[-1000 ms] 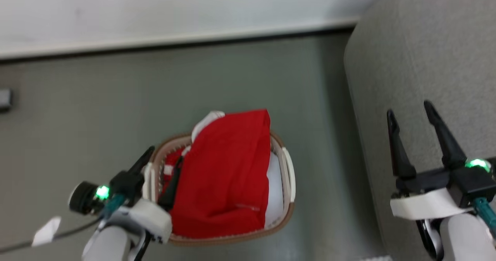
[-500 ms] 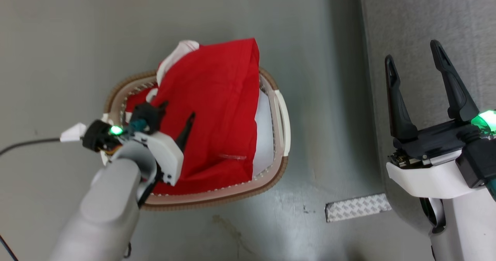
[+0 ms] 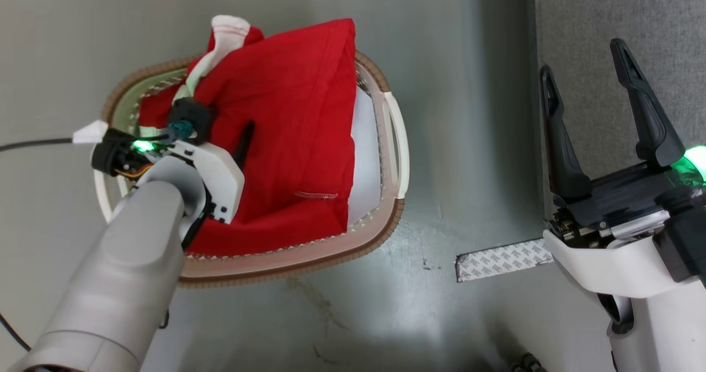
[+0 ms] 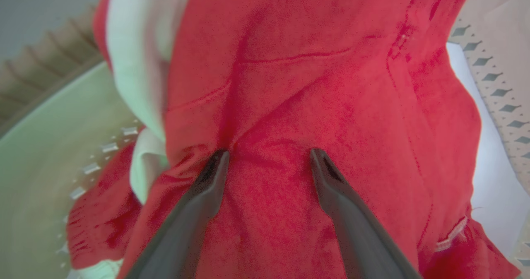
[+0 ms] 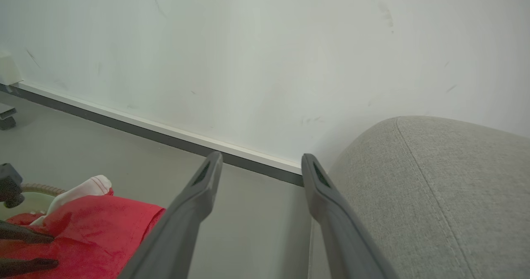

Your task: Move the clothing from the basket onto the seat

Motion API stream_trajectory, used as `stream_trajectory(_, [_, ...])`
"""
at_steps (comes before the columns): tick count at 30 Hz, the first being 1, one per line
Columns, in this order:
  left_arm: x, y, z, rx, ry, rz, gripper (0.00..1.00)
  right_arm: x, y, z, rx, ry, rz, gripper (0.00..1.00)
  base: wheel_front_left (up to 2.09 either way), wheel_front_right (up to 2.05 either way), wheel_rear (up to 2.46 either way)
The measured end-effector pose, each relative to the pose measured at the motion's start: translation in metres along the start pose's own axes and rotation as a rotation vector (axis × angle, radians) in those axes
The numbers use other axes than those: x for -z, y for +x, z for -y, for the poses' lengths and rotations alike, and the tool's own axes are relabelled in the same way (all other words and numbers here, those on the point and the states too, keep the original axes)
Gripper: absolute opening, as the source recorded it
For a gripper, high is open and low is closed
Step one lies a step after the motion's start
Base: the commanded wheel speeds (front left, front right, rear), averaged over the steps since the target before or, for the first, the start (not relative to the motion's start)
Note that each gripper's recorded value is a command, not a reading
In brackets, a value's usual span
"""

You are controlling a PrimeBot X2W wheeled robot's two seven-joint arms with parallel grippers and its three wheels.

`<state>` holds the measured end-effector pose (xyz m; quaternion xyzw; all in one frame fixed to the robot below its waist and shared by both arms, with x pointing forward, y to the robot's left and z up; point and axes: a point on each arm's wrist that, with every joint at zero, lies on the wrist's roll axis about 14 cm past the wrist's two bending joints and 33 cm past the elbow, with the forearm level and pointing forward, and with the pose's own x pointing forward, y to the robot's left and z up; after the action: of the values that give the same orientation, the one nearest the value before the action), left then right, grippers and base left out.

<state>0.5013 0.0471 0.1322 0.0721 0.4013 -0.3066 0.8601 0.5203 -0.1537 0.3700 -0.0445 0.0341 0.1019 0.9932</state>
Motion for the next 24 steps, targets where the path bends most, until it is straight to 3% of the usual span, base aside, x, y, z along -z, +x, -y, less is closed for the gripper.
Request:
stream_trajectory(5, [0.015,0.006,0.013,0.039,0.018,-0.039,1.00,0.010,-0.006,0.004,0.015,0.005,-0.030,1.00,0.00,0.00,0.00])
stream_trajectory(6, [0.017,0.007,0.015,0.048,0.028,-0.040,0.76,0.011,-0.006,0.005,0.017,0.006,-0.032,1.00,0.00,0.00,0.00])
stream_trajectory(7, [0.018,0.008,0.016,0.053,0.032,-0.045,0.45,0.011,-0.006,0.005,0.018,0.007,-0.033,1.00,0.00,0.00,0.00])
stream_trajectory(9, [0.021,0.009,0.019,0.063,0.039,-0.053,0.18,0.012,-0.007,0.007,0.023,0.009,-0.036,1.00,0.00,0.00,0.00])
stream_trajectory(10, [0.022,0.009,0.019,0.065,0.041,-0.053,0.00,0.012,-0.007,0.008,0.025,0.009,-0.037,1.00,0.00,0.00,0.00])
stream_trajectory(24, [-0.028,-0.035,0.023,0.032,-0.033,0.123,0.00,-0.005,-0.025,0.014,0.061,0.025,-0.047,1.00,0.00,0.00,0.00])
